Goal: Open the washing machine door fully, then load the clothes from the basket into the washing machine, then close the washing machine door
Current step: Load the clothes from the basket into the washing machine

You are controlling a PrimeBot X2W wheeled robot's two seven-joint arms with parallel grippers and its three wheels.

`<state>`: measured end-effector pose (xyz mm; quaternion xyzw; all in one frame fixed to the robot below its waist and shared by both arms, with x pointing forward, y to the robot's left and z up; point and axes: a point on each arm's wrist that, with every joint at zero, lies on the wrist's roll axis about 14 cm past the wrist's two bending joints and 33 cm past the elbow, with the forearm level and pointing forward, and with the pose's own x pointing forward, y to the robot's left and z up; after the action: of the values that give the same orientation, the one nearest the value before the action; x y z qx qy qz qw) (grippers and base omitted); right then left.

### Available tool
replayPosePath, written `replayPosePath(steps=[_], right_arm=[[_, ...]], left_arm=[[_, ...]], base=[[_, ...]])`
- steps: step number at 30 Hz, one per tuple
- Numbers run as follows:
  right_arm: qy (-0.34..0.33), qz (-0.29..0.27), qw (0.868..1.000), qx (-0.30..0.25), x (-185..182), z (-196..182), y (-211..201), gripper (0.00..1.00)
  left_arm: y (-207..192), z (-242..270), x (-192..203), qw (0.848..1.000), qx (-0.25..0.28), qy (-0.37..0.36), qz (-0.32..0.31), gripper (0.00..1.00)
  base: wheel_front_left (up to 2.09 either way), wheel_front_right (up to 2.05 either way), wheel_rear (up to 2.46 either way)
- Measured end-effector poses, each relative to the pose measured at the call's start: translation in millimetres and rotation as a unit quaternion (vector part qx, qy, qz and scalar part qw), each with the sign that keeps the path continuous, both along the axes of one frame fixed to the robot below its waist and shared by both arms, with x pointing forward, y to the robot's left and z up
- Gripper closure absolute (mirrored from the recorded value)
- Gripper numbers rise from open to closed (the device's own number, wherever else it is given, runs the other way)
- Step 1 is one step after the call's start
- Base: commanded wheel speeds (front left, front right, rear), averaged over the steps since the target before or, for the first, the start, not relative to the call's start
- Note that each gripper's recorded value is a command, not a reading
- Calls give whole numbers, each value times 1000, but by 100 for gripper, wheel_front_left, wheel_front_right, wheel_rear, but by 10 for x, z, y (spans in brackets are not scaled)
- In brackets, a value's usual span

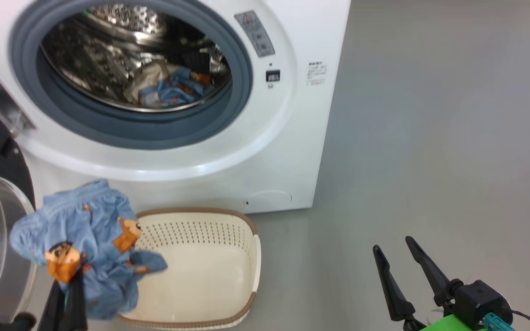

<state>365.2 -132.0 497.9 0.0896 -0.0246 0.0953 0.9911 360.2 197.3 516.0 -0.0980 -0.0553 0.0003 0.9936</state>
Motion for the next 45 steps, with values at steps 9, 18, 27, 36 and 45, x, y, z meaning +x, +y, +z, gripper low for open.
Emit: replayPosePath(steps=[9, 18, 27, 36, 45], right_arm=[[-17, -24, 1000, -2, -96, 114, -152, 0], [-21, -27, 999, -1, -91, 137, -167, 0], [-14, -25, 1000, -1, -63, 93, -155, 0], [2, -22, 1000, -1, 2, -14, -140, 0], [19, -20, 1000, -1, 136, -143, -124, 0]], left_arm=[[-15, 51, -119, 1000, 10, -7, -1, 100], [-43, 43, -109, 1000, 6, -7, -2, 100], [-47, -19, -94, 1000, 6, 3, -4, 100], [-58, -142, -32, 1000, 3, 21, -6, 100], [-128, -235, 216, 999, -8, 28, -14, 100]], base=[[0, 0, 0], [0, 0, 0], [0, 0, 0], [0, 0, 0], [0, 0, 0]])
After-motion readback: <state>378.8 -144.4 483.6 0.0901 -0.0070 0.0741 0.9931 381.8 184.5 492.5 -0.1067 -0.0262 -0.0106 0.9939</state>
